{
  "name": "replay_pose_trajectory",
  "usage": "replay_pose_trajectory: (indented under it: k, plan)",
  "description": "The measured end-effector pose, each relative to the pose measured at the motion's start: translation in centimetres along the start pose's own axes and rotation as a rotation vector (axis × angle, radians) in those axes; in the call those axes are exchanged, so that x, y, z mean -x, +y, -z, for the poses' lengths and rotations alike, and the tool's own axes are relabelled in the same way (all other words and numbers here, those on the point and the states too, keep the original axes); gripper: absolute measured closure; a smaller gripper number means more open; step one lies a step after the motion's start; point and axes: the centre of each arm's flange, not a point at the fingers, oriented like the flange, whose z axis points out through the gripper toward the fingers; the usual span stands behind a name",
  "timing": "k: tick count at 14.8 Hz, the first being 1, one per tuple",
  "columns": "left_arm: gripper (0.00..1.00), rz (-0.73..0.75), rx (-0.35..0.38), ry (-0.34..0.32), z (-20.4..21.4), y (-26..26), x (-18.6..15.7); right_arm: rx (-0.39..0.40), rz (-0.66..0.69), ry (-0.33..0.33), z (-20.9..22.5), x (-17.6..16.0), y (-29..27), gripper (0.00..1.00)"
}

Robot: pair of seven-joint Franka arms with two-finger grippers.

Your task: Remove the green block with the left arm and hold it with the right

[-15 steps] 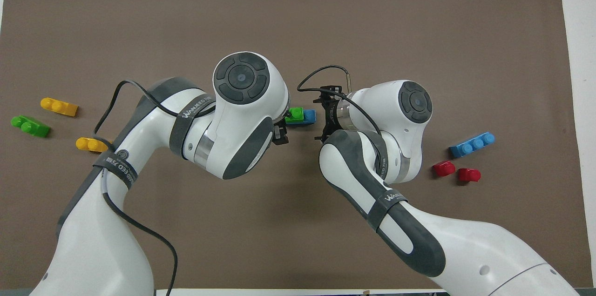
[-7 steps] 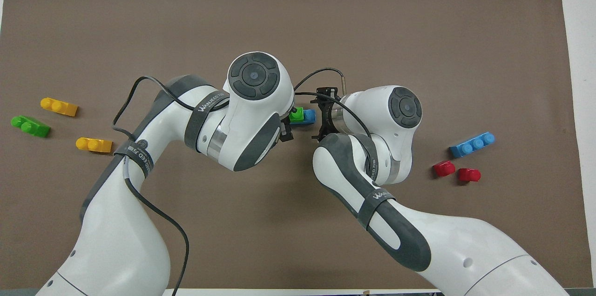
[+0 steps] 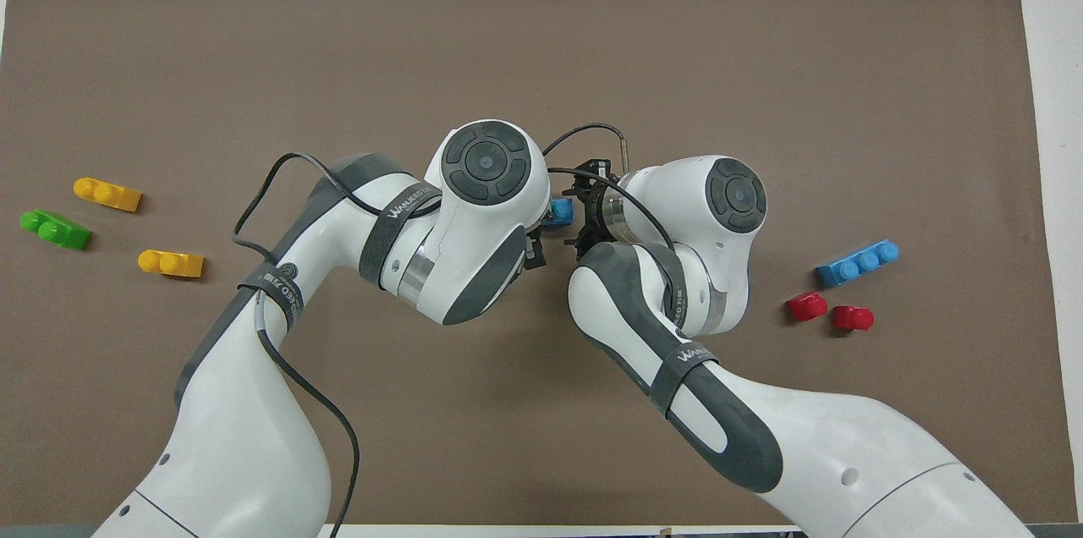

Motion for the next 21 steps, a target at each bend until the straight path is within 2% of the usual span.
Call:
replay_pose_trajectory:
  k: [3,8,9,11,13,15,16,21]
  plan:
    - [0.0,0.0,0.002,0.001,-0.4,-0.3,0.0,0.0,0.047,0.0,-0.1,0.2,0.1,0.66]
    - [0.0,-0.018,0.011,0.019,-1.3,-0.7,-0.2,0.0,0.042,-0.006,-0.1,0.2,0.1,0.66]
    - [0.07,-0.026,0.014,0.025,-1.4,-0.9,-0.1,-0.002,0.022,-0.02,-0.1,0.2,0.1,0.66]
    - [0.3,-0.037,0.019,0.03,-1.5,-1.1,0.1,-0.008,0.003,-0.035,-0.1,0.1,0.0,0.66]
    - [0.33,-0.053,0.03,0.037,-1.4,-1.4,0.3,-0.014,0.0,-0.036,-0.1,0.0,0.0,0.66]
    - [0.56,-0.071,0.051,0.037,-1.2,-1.6,0.7,-0.01,0.007,-0.034,-0.3,-0.1,0.1,0.66]
    - [0.64,-0.075,0.058,0.035,-1.1,-1.4,0.7,-0.01,0.014,-0.034,-0.3,0.0,0.1,0.66]
    - [0.64,-0.079,0.06,0.035,-1.0,-1.5,0.7,-0.011,0.018,-0.034,-0.2,-0.1,0.1,0.66]
